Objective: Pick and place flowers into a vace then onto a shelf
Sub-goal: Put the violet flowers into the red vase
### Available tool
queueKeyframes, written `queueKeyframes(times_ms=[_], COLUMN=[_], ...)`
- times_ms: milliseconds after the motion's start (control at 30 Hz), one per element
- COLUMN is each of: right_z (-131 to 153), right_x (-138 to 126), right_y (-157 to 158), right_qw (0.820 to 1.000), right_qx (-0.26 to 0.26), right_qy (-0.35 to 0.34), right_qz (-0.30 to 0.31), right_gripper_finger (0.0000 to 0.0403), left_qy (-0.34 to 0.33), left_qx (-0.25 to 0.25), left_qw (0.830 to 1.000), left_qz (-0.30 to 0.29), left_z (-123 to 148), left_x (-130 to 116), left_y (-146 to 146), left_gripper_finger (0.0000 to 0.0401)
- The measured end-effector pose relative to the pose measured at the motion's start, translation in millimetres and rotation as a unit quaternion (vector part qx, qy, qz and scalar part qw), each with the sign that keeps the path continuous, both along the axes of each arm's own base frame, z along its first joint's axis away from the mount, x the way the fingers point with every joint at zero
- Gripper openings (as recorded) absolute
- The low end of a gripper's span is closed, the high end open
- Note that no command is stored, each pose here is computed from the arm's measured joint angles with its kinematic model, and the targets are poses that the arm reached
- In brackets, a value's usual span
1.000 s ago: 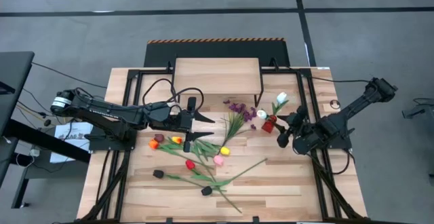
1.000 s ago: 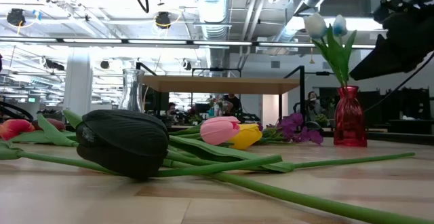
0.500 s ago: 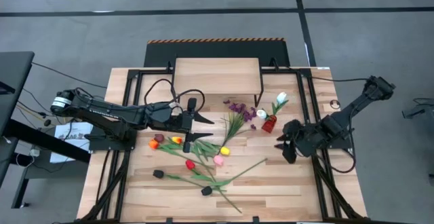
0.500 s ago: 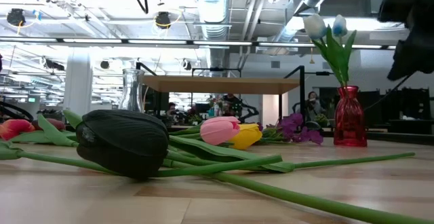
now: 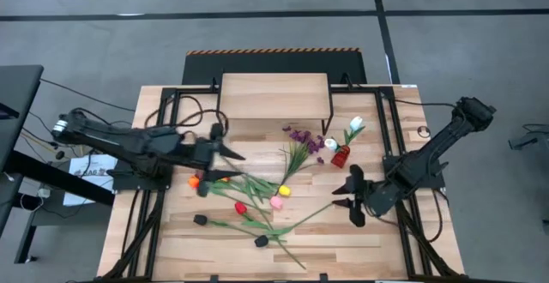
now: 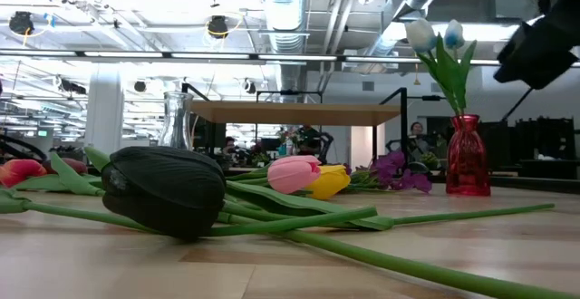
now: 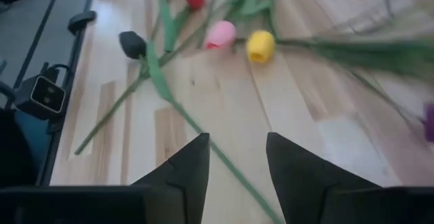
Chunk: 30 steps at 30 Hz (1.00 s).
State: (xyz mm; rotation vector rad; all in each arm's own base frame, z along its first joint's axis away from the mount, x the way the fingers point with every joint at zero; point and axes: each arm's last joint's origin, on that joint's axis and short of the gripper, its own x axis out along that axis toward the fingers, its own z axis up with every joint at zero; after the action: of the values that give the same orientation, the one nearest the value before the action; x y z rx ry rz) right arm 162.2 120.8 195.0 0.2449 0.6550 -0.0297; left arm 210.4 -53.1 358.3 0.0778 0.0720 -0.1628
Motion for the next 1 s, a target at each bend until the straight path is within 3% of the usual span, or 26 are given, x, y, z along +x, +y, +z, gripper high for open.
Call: queueKeyframes(times_ms=[300,600,733,1000], right_z=[-10.7,-4.0,5.6,35.5], right_x=[25.0,38.4,46.4,63.2], right_y=[12.3,7.0,3.5,-1.6], right_qw=[0.996,0.991,0.988,0.987], right_qx=[-0.059,-0.077,-0.091,-0.107], right_qy=[-0.046,-0.094,-0.112,-0.119], right_qz=[0.052,0.051,0.048,0.031], right_gripper_finger=[0.0132,0.0132,0.0132,0.0132], left_qy=[0.035,-0.061,-0.078,-0.124], left_qx=[-0.017,0.012,0.019,-0.016], left_qw=[0.999,0.995,0.994,0.987], left_qz=[0.027,0.073,0.079,0.104], left_z=[-3.5,2.2,-10.8,-39.1], left_x=[-21.8,-52.4,-62.4,-85.7], left_y=[-29.1,-61.8,-64.1,-44.1], left_gripper_finger=[0.0171,0.0171,0.0171,0.0171])
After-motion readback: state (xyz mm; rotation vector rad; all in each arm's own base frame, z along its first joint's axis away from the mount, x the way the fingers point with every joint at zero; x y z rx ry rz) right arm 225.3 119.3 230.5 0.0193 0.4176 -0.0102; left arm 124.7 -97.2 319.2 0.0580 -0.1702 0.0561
